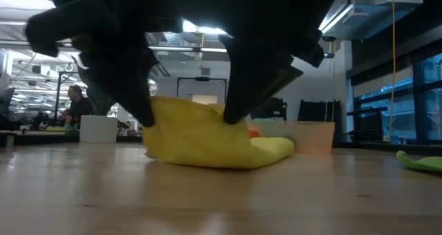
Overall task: Roll microfiber towels into tight, uniform cylinder then place into a basket
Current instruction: Roll the yellow microfiber towel
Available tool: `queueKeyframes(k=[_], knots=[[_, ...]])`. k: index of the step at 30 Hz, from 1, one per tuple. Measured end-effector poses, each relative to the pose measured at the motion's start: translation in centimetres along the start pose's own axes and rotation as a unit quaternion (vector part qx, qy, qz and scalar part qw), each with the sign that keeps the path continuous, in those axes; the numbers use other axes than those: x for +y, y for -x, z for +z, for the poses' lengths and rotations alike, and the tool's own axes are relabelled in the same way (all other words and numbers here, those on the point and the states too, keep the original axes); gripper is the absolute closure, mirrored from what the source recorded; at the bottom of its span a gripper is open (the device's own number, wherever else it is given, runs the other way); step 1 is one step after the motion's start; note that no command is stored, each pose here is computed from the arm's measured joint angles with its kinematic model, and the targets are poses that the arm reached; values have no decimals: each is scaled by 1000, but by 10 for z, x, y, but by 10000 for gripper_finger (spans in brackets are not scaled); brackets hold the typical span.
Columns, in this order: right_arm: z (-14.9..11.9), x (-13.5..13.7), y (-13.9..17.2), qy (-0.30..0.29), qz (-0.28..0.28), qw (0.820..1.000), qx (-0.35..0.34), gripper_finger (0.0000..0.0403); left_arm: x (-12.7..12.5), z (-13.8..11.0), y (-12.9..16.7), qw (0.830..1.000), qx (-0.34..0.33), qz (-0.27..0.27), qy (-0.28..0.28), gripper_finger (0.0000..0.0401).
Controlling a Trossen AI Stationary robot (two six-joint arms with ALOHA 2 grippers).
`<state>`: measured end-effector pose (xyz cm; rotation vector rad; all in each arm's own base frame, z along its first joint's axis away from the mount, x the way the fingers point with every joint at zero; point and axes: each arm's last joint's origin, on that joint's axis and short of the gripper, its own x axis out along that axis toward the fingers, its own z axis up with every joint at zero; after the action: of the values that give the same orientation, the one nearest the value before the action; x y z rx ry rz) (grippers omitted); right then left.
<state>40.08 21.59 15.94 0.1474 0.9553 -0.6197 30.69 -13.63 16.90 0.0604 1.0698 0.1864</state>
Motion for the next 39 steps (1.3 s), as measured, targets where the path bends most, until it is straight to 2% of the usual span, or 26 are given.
queueKeyframes(k=[11,20,30,34,39], knots=[[-2,-11,-6,-17,-40,999,17,394,20,12,-8,1000,-13,23,-6,401],[-6,-31,-30,-23,-79,995,59,394,39,18,-19,1000,2,19,-1,401],[-5,-37,-39,-25,-88,993,72,393,49,23,-23,1000,-1,26,-11,400],[-5,-37,-39,-26,-87,993,73,393,49,23,-23,999,-3,24,-28,385],[-6,-37,-39,-26,-84,993,78,393,53,25,-24,999,-3,27,-29,346]])
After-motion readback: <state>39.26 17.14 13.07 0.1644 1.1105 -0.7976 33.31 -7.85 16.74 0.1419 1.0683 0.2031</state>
